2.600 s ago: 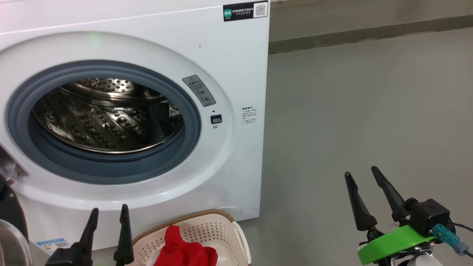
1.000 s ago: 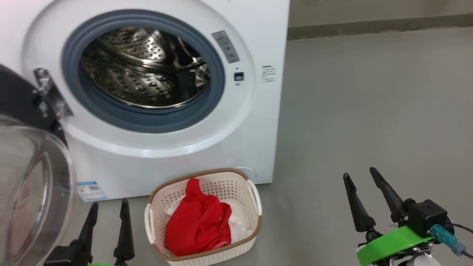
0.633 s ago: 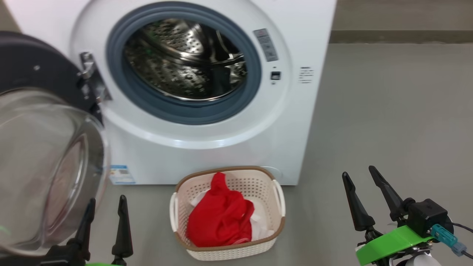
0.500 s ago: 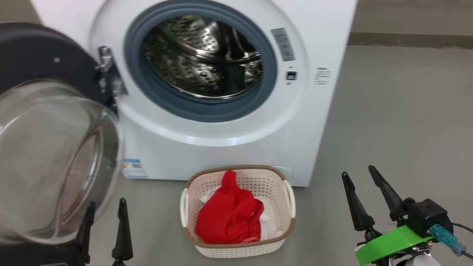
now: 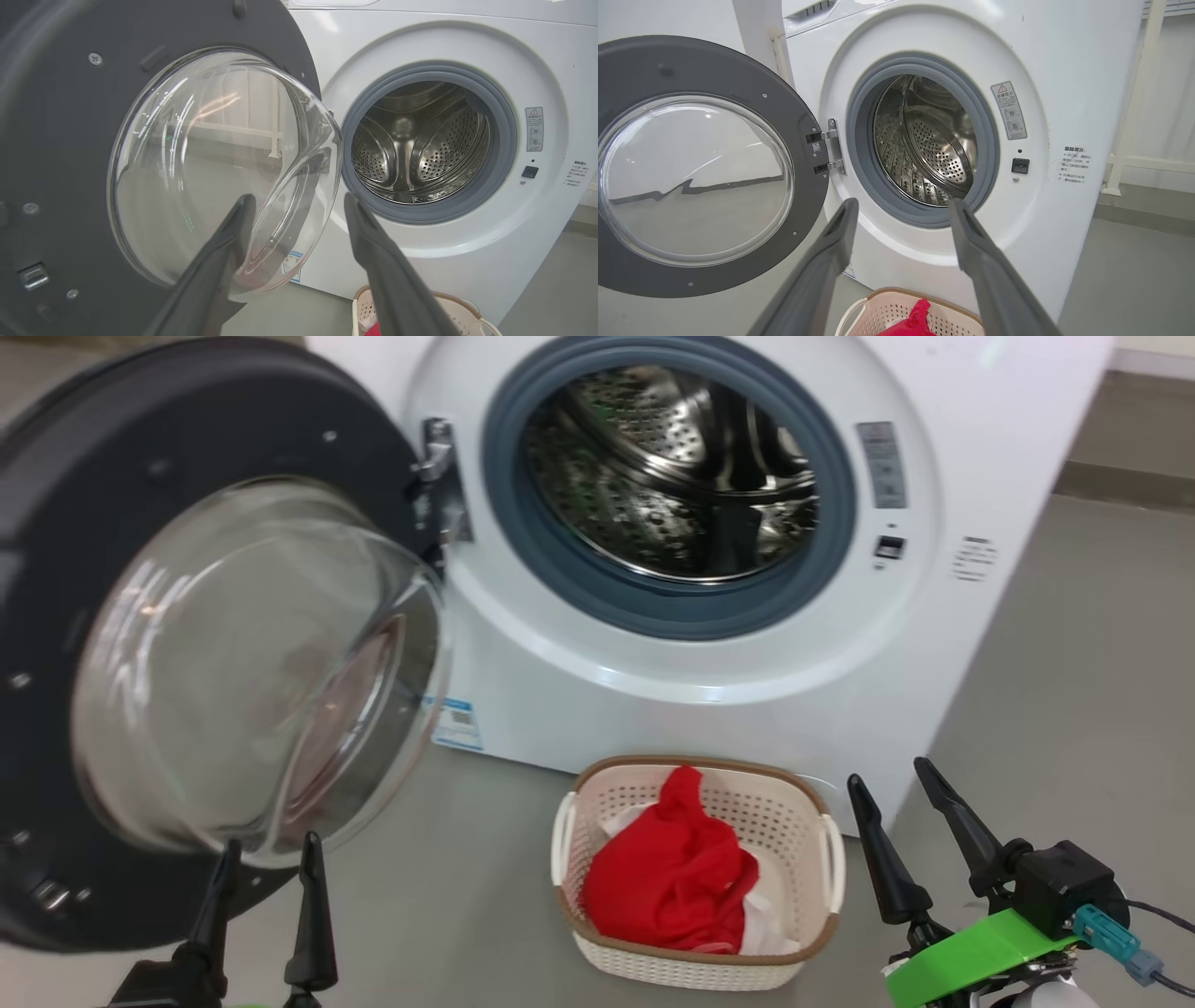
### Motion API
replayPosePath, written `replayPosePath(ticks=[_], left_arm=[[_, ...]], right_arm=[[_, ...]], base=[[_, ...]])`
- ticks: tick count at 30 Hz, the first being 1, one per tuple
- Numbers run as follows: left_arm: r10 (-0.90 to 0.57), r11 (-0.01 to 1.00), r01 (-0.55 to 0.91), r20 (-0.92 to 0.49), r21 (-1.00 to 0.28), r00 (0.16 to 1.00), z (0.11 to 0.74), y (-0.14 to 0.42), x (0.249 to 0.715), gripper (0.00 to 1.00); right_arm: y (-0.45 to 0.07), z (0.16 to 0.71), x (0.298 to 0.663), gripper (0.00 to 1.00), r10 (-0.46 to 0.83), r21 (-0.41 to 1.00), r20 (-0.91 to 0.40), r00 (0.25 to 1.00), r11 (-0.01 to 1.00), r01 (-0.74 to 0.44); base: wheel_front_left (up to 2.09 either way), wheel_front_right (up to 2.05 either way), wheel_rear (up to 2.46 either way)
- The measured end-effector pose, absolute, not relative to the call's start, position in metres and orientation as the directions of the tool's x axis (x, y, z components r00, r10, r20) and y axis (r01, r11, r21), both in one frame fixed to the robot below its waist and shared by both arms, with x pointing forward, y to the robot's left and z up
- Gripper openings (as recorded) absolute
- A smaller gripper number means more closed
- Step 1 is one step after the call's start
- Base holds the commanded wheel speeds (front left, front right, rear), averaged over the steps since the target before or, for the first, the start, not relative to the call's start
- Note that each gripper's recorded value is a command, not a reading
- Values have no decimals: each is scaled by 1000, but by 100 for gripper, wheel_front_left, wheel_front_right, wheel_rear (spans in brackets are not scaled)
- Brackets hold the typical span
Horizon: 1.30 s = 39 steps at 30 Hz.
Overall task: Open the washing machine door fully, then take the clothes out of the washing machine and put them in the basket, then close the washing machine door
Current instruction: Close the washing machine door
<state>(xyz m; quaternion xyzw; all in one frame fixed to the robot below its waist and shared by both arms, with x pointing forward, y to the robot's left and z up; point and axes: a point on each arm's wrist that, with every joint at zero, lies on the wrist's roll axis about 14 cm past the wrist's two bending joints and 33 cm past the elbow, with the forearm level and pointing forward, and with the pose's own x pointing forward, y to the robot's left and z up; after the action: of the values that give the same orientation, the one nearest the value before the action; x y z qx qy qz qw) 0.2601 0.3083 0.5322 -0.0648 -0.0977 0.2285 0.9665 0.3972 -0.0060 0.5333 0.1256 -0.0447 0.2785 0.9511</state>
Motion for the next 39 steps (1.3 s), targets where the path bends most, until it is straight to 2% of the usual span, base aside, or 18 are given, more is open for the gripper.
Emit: replayPosePath(ticks=[10, 23, 24, 25, 26, 27, 32, 39], left_arm=[[550, 834, -528, 151, -160, 822, 528, 331, 223, 100], [571, 819, -552, 144, -155, 808, 527, 336, 217, 100], [571, 820, -552, 145, -154, 808, 527, 336, 217, 88], [570, 820, -551, 145, -153, 809, 527, 336, 217, 48], [569, 821, -550, 146, -152, 809, 527, 336, 217, 36], [568, 822, -549, 149, -152, 809, 528, 337, 217, 0], [572, 820, -553, 178, -150, 800, 538, 341, 217, 0], [591, 796, -591, 375, -130, 714, 608, 372, 218, 0]], right_arm=[[35, 534, 389, 100, 613, 209, 154, 775, 746, -632], [41, 535, 392, 100, 625, 210, 155, 765, 736, -644], [41, 534, 392, 100, 625, 209, 154, 765, 736, -643], [41, 535, 392, 100, 625, 209, 154, 766, 737, -643], [41, 535, 392, 100, 624, 209, 155, 766, 737, -643], [40, 535, 392, 100, 623, 208, 156, 766, 738, -642], [39, 536, 392, 100, 620, 207, 158, 768, 740, -640], [35, 539, 391, 100, 612, 201, 165, 774, 747, -634]], base=[[0, 0, 0], [0, 0, 0], [0, 0, 0], [0, 0, 0], [0, 0, 0], [0, 0, 0], [0, 0, 0], [0, 0, 0]])
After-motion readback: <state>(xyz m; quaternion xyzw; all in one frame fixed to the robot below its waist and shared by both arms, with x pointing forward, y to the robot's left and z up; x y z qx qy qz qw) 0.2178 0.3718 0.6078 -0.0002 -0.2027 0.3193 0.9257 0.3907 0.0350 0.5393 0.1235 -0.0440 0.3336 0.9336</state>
